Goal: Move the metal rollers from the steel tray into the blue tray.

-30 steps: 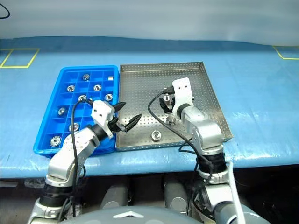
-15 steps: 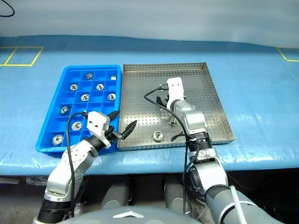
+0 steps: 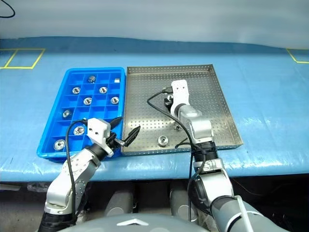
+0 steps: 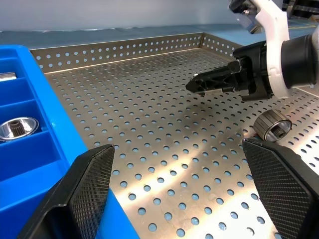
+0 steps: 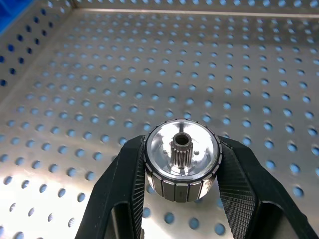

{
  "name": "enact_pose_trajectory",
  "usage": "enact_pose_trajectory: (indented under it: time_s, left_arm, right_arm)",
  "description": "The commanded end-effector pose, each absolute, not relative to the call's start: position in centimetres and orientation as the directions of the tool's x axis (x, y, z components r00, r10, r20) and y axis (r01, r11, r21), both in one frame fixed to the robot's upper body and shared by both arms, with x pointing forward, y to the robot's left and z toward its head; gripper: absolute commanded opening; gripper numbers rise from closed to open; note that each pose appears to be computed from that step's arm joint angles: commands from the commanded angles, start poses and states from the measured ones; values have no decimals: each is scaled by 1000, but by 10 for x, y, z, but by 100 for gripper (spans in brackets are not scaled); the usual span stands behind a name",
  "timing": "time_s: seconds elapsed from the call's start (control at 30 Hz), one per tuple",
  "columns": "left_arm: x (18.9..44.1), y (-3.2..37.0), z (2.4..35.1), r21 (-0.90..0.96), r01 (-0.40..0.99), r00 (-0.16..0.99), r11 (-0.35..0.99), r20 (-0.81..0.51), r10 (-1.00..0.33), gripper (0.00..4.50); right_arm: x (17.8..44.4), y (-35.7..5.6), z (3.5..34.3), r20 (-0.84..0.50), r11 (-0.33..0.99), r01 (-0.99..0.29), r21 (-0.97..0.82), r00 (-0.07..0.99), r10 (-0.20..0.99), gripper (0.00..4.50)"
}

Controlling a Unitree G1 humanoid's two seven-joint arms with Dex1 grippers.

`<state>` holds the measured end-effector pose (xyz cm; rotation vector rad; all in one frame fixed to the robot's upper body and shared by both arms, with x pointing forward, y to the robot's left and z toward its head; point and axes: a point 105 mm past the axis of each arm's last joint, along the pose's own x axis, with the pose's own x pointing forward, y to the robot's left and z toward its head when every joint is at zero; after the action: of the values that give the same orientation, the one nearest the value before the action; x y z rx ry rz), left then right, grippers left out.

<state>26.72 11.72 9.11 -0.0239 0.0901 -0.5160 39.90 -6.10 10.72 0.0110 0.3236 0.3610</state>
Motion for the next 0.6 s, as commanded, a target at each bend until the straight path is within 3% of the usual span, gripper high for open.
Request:
enact_pose_trajectory:
  time_s: [0.03,0.23,0.6]
  left_arm:
    - [264,128,112,-4,442,897,897,7,-442,450]
    - [254,152,111,63,321,947,945,7,-322,450]
    - [236,180,113,61,153,988,986,18,-154,450]
  right_arm:
    - [393,-16,163,-125,871,-489,44,862,491,172]
    - [368,53,182,-56,729,-684,23,727,684,172]
    - [353,111,146,-131,585,-811,-4,581,804,172]
